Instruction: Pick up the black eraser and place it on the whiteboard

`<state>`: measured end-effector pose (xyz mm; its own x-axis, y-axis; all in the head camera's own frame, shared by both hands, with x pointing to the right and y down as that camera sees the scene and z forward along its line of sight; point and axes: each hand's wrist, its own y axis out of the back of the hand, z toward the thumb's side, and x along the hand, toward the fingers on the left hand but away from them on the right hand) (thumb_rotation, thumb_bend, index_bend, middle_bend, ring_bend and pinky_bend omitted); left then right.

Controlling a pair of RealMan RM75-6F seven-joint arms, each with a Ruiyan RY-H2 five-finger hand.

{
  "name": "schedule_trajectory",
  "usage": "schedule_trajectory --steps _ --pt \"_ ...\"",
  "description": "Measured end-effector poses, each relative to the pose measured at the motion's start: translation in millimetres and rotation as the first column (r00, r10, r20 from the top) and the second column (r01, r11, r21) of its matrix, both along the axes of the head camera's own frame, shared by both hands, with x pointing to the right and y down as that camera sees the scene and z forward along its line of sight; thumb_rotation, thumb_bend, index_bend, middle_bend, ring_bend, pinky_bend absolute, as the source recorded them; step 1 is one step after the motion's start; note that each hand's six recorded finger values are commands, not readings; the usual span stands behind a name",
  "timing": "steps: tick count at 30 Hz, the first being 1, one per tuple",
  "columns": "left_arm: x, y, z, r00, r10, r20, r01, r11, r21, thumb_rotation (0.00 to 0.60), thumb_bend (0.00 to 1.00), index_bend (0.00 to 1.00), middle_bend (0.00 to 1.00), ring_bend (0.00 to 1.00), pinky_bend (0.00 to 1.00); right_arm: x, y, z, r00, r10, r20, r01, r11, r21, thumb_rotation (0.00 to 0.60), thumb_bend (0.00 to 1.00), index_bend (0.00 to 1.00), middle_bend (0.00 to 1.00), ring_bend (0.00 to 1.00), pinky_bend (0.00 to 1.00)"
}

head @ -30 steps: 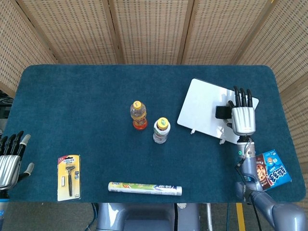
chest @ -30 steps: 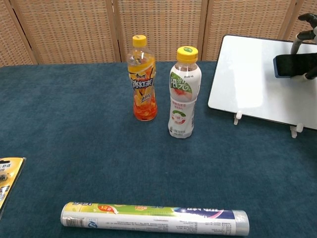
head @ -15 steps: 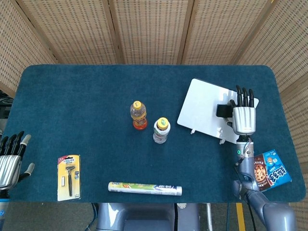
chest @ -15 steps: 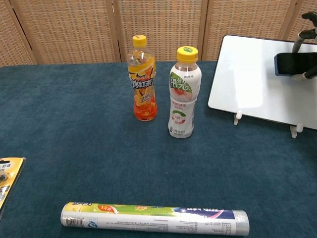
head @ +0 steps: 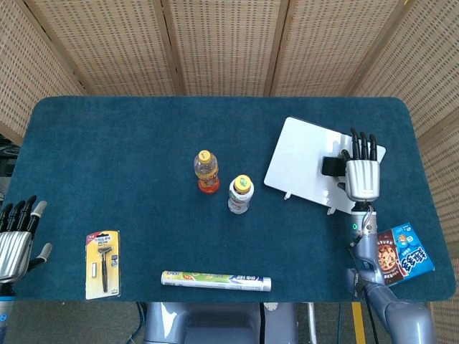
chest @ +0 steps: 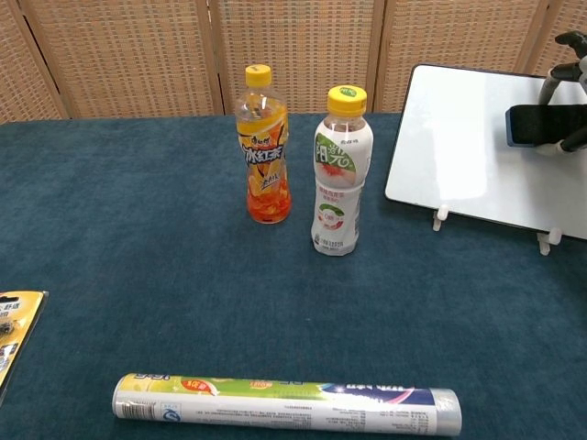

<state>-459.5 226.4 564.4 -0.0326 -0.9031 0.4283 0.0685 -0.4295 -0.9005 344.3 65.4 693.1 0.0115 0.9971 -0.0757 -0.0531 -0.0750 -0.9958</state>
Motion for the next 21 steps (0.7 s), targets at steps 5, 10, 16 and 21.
schedule_trajectory --steps 5,10,16,21 --pt "0.6 0.6 -0.6 1.000 0.000 -0.001 0.000 1.000 0.002 0.600 0.33 0.00 0.00 0.00 0.00 -1.1 -0.3 1.9 1.000 0.011 0.014 -0.010 1.000 -0.007 0.600 0.16 0.52 0.06 0.00 0.00" --pt "0.3 0.4 -0.5 1.000 -0.001 -0.001 0.001 1.000 0.001 0.600 0.33 0.00 0.00 0.00 0.00 -2.0 0.2 5.2 1.000 0.020 0.023 -0.019 1.000 -0.020 0.600 0.16 0.52 0.06 0.00 0.00" --pt "0.4 0.0 -0.4 1.000 -0.001 0.000 0.001 1.000 0.002 0.600 0.33 0.00 0.00 0.00 0.00 -2.8 1.8 10.5 1.000 0.024 0.020 -0.023 0.999 -0.041 0.600 0.16 0.52 0.06 0.00 0.00" --pt "0.4 0.1 -0.3 1.000 -0.001 0.000 0.001 1.000 0.001 0.600 0.33 0.00 0.00 0.00 0.00 -2.8 2.7 13.0 0.999 0.027 0.020 -0.026 0.998 -0.048 0.600 0.16 0.52 0.06 0.00 0.00"
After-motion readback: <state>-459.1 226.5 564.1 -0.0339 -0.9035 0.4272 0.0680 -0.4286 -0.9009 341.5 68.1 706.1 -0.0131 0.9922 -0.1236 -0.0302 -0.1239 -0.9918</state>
